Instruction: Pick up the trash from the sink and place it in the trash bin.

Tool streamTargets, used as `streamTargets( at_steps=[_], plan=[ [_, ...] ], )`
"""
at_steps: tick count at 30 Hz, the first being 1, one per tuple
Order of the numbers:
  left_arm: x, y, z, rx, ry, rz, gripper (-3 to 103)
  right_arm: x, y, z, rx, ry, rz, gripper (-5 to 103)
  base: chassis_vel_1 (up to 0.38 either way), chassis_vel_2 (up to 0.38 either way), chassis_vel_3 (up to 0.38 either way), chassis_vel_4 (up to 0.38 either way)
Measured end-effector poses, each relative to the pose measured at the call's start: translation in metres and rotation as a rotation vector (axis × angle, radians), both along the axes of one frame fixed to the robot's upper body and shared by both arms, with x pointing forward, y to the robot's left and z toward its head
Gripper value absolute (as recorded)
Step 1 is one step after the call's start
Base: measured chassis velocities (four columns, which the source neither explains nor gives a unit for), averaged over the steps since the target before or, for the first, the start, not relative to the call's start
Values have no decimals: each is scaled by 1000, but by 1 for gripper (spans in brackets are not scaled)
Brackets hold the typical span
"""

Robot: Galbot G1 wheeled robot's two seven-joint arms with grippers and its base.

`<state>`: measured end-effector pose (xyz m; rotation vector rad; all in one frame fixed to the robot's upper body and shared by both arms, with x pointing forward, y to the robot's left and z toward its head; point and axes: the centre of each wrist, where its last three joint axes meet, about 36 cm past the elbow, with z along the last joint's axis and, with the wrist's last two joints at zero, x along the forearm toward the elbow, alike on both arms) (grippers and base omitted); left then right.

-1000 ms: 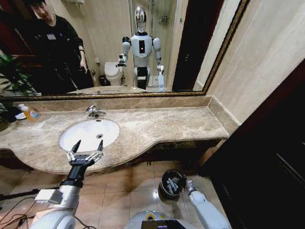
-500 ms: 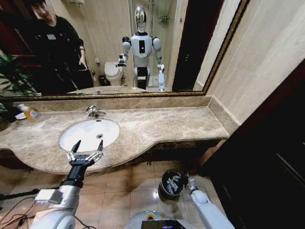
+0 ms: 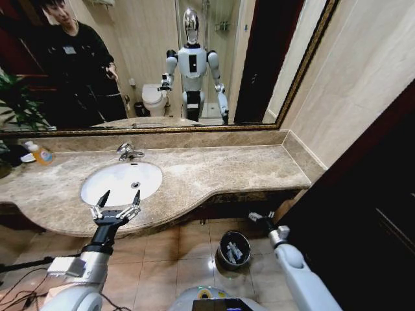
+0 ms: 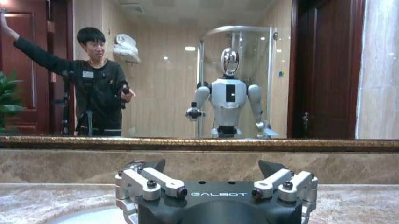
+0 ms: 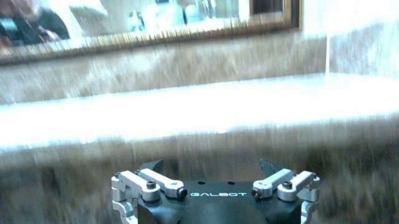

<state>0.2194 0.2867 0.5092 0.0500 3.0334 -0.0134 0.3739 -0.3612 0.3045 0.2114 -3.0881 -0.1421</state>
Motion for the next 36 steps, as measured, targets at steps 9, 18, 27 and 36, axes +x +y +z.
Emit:
streamTargets(
  at_steps=[9,18,27,36],
  plan=[
    [0,0,0,0,0,0,100,1,-9,99,47,-122,60,100,0,0,0,0],
    [0,0,0,0,0,0,100,1,-23,136,24,-147,165,100,0,0,0,0],
    [0,0,0,0,0,0,100,8,-27,150,23,-127,158,100,0,0,0,0],
    [0,0,0,0,0,0,100,7,-14,151,-3,-122,121,100,0,0,0,0]
  ],
)
